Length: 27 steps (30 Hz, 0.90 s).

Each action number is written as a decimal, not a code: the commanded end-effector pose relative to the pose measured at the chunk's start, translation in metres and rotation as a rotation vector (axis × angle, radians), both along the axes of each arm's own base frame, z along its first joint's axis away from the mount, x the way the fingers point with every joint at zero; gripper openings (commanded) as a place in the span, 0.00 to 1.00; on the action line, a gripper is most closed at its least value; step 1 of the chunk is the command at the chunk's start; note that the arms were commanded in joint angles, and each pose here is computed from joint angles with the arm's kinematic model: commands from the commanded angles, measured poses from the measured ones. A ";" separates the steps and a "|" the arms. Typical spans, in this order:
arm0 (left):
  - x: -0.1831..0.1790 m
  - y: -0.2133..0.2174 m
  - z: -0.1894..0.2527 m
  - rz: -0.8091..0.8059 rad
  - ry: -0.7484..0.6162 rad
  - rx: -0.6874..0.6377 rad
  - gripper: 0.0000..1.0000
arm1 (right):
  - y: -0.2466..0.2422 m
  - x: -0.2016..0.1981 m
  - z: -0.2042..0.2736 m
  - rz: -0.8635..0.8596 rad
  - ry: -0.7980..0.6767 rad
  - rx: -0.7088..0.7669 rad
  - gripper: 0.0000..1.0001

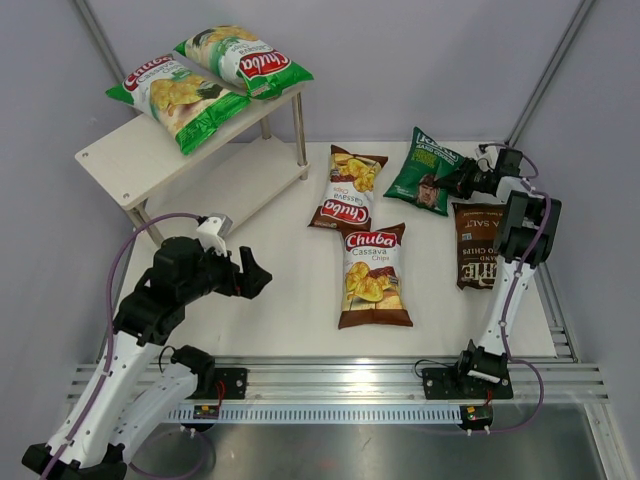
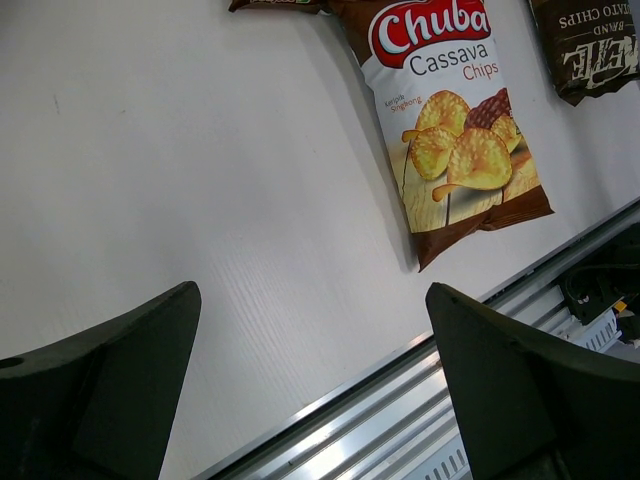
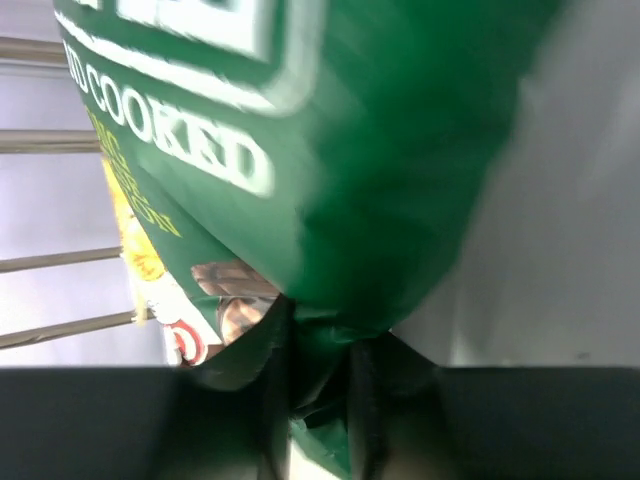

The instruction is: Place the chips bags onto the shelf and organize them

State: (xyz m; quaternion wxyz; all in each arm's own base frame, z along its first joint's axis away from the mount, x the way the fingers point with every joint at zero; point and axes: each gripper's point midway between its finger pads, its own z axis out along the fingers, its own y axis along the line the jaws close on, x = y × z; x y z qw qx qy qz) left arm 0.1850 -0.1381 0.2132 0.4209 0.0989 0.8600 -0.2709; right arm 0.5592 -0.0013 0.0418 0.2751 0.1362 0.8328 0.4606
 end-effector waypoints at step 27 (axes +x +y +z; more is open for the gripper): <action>0.023 -0.043 0.093 -0.094 -0.129 -0.245 0.99 | 0.149 -0.160 0.197 0.140 -0.319 -0.029 0.14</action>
